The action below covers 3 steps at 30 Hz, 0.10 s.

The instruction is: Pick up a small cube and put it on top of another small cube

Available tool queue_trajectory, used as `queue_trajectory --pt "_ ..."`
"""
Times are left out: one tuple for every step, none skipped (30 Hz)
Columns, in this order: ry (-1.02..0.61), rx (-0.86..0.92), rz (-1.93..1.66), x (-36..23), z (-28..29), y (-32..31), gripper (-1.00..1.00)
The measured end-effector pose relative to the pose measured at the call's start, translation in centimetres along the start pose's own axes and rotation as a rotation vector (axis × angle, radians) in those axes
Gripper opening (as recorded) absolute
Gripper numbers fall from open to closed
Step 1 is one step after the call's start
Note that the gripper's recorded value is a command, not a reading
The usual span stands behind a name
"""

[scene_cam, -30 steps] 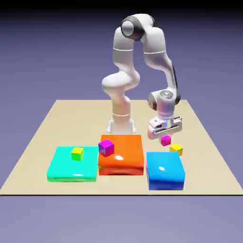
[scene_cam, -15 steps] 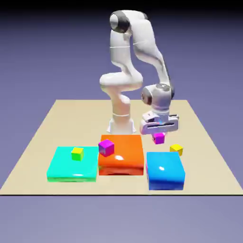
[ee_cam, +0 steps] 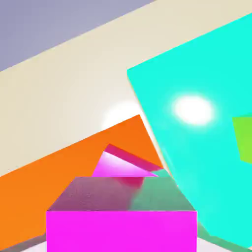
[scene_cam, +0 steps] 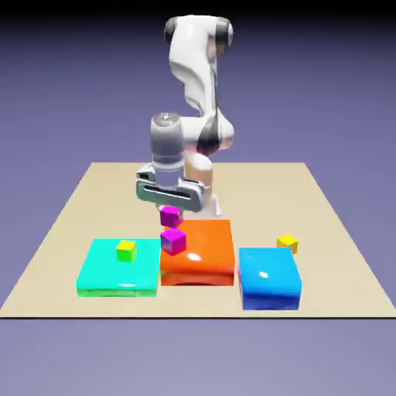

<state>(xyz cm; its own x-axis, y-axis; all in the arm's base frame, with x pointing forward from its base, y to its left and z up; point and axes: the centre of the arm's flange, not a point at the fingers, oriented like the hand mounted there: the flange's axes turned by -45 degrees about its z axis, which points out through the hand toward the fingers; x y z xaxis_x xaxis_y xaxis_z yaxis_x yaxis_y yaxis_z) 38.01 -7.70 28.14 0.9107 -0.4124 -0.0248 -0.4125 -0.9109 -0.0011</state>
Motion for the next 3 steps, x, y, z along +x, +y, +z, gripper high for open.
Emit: queue_trajectory --pt "0.0 -0.001 0.0 0.0 0.0 0.0 1.0" --pt "0.0 -0.001 0.0 0.0 0.0 0.0 1.0" --pt "0.0 -0.001 0.0 0.1 -1.3 0.0 1.0"
